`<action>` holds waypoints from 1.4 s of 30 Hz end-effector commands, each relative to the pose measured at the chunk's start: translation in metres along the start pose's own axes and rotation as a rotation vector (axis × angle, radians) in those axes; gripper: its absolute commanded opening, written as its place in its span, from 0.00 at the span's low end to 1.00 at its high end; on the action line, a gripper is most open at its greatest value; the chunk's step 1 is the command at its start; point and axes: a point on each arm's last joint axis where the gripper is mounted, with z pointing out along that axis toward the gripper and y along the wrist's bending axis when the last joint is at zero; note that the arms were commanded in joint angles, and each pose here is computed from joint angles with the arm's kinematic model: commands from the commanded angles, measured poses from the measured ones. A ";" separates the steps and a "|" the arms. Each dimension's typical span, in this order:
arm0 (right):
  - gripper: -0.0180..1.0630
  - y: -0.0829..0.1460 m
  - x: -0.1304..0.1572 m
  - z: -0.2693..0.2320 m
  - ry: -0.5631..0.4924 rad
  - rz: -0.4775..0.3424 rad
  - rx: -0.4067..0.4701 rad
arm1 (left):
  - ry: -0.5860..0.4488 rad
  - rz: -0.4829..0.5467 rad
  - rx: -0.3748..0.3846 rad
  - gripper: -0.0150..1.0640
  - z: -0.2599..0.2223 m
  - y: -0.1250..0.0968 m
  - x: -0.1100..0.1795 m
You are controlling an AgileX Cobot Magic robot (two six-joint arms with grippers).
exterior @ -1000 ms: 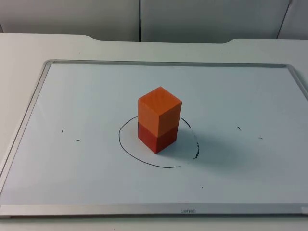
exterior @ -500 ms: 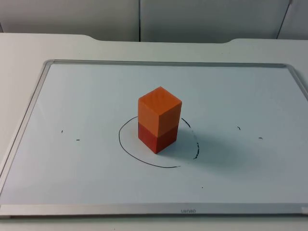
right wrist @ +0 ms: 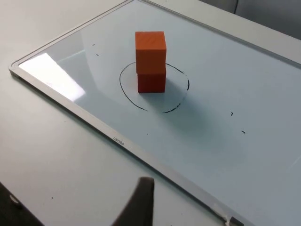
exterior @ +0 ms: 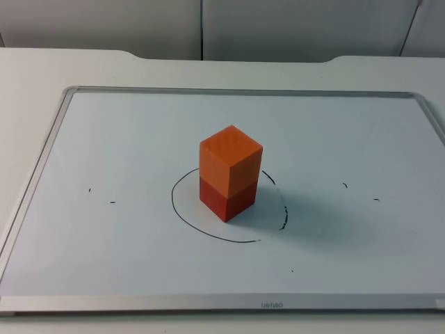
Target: Pick up one cube with the left hand and another cube with the right hand. First place the cube in the right hand at the target position, then stack the cube in the left hand on top.
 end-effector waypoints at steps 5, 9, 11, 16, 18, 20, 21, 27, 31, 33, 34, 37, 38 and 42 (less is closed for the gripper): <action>0.97 0.000 0.000 0.001 -0.015 -0.011 0.001 | -0.009 -0.001 0.012 0.89 0.001 -0.001 0.001; 0.99 0.000 0.000 0.001 -0.015 -0.017 -0.001 | -0.009 -0.003 0.012 0.99 0.001 -0.001 0.001; 0.99 0.000 0.000 0.001 -0.015 -0.016 -0.003 | -0.009 -0.002 0.010 0.99 0.001 -0.001 0.001; 0.99 0.000 0.000 0.001 -0.015 -0.018 -0.003 | -0.009 -0.009 0.004 0.99 0.001 0.000 0.001; 0.99 0.000 0.000 0.001 -0.015 -0.018 -0.003 | -0.009 -0.007 0.002 0.99 0.001 0.000 0.001; 0.99 0.000 0.000 0.001 -0.015 -0.018 -0.003 | -0.009 -0.007 0.002 0.99 0.001 0.000 0.001; 0.99 0.000 0.000 0.001 -0.015 -0.018 -0.003 | -0.009 -0.007 0.002 0.99 0.001 0.000 0.001; 0.99 0.000 0.000 0.001 -0.015 -0.018 -0.003 | -0.009 -0.007 0.002 0.99 0.001 0.000 0.001; 0.99 0.000 0.000 0.001 -0.015 -0.018 -0.003 | -0.009 -0.007 0.002 0.99 0.001 0.000 0.001; 0.99 0.000 0.000 0.001 -0.015 -0.018 -0.003 | -0.009 -0.007 0.002 0.99 0.001 0.000 0.001; 0.99 0.000 0.000 0.001 -0.015 -0.018 -0.003 | -0.009 -0.007 0.002 0.99 0.001 0.000 0.001; 0.99 0.000 0.000 0.001 -0.015 -0.017 -0.005 | -0.009 -0.007 0.002 0.99 0.001 0.000 0.001; 0.99 0.000 0.000 0.001 -0.015 -0.017 -0.005 | -0.009 -0.007 0.002 0.99 0.001 0.000 0.001; 0.99 0.001 0.000 0.001 -0.013 0.010 -0.009 | -0.009 -0.007 0.002 0.99 0.001 0.000 0.001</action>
